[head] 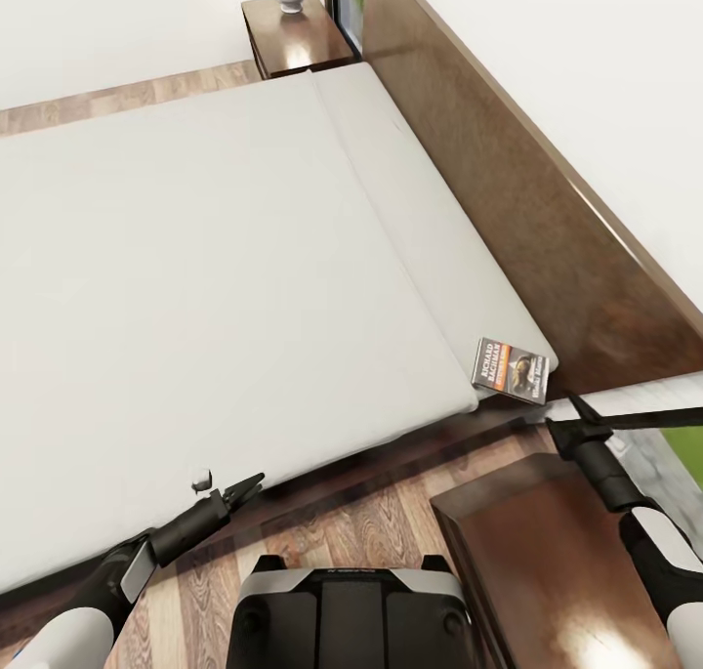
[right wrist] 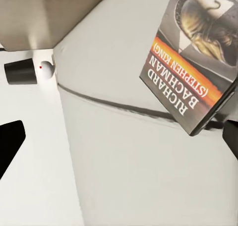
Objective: In the bedroom, move the book from the bed onto either nightstand, and place the two sandals side by side next to the bed.
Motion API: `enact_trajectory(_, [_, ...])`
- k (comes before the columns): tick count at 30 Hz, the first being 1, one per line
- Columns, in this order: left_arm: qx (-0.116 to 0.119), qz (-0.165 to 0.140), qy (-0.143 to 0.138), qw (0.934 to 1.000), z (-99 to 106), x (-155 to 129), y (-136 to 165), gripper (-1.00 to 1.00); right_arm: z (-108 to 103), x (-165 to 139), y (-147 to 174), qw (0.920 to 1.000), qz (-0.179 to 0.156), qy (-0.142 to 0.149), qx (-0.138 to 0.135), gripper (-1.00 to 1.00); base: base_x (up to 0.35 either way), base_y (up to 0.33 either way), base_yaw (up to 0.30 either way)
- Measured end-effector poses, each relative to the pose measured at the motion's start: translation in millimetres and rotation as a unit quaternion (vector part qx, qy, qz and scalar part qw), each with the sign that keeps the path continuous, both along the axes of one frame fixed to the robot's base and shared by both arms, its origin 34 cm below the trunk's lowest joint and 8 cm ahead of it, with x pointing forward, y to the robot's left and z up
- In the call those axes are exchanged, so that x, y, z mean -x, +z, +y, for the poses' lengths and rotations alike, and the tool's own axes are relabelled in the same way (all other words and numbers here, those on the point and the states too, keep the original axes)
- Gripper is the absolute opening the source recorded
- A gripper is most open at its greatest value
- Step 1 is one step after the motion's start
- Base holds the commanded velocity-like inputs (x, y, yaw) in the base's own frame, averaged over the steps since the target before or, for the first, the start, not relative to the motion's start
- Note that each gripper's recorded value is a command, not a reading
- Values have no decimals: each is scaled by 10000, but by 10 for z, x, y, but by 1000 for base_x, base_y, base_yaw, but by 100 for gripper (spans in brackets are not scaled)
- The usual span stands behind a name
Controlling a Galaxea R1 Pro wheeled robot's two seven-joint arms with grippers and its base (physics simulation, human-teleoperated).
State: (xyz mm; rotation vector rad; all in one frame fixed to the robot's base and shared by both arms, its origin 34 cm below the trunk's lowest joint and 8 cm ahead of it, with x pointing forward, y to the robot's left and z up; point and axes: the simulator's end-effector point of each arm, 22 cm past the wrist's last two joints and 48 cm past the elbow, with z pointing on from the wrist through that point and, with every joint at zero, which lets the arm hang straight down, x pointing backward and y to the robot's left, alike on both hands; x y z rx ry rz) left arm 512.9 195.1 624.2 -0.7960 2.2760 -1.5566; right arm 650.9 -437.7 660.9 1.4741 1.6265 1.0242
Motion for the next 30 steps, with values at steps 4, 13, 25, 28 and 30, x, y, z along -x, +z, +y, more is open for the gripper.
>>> enact_trajectory(4, [2, -1, 0, 10000, -2, -14, -35, 100, -38, -29, -9, 10000, -19, 15, 39, 100, 0, 0, 0])
enact_trajectory(13, [9, -9, 0, 10000, -4, -45, -115, 100, -47, -61, -88, 10000, -17, 28, 54, 100, 0, 0, 0])
enact_trajectory(25, [236, -699, -104, 9972, -274, -689, 235, 100, -48, -59, -159, 10000, 21, 25, 63, 100, 0, 0, 0])
enact_trajectory(28, [273, -1131, -189, 9930, -322, -1055, 570, 100, -48, -57, -161, 10000, 23, 24, 63, 100, 0, 0, 0])
enact_trajectory(30, [280, -1383, -274, 9896, -365, -1225, 775, 100, -47, -56, -163, 10000, 26, 27, 63, 100, 0, 0, 0])
